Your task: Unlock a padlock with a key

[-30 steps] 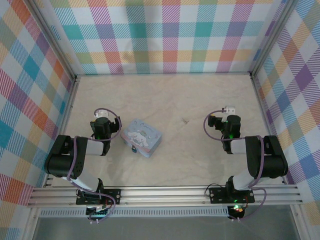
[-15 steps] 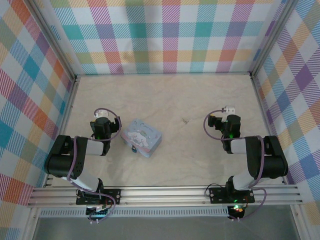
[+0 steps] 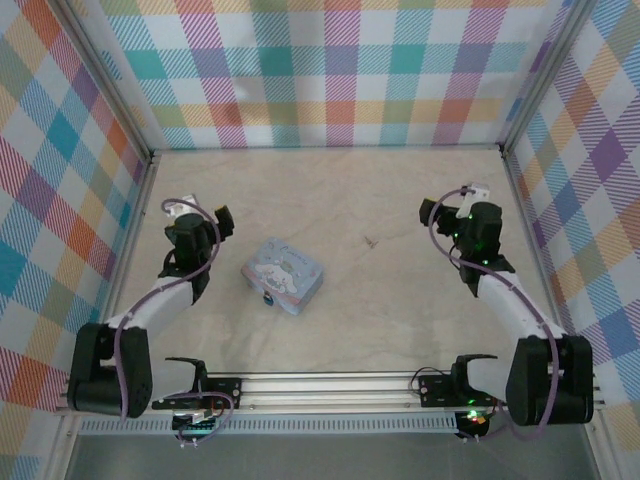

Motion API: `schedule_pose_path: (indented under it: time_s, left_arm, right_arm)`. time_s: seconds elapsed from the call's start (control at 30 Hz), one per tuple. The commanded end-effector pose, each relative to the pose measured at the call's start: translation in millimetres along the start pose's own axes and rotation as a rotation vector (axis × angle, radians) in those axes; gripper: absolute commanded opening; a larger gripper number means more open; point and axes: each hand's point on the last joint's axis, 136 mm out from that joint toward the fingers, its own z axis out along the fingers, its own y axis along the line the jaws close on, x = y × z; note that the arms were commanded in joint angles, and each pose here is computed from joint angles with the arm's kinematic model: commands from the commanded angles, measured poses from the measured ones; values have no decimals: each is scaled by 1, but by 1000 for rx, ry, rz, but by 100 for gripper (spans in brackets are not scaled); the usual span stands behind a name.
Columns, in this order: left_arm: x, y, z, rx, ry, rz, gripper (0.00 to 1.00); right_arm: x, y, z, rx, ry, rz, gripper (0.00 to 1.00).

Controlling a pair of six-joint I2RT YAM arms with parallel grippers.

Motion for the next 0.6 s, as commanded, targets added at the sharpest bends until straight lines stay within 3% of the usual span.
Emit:
schedule_pose_path:
  time_s: [0.0, 0.13, 0.3, 0.57]
  left_arm:
    - [3, -22, -8, 142, 150, -185, 100]
    - [18, -59, -17, 324, 317, -266, 100]
    - [30, -92, -26, 496, 454, -357, 100]
    - [65, -100, -31, 526, 642, -384, 96]
  right_arm:
    - [13, 17, -18, -54, 161, 265, 100]
    - [14, 56, -32, -316, 163, 344, 100]
    - [28, 80, -50, -439, 300, 432, 100]
    - [87, 106, -74, -499, 507, 483, 100]
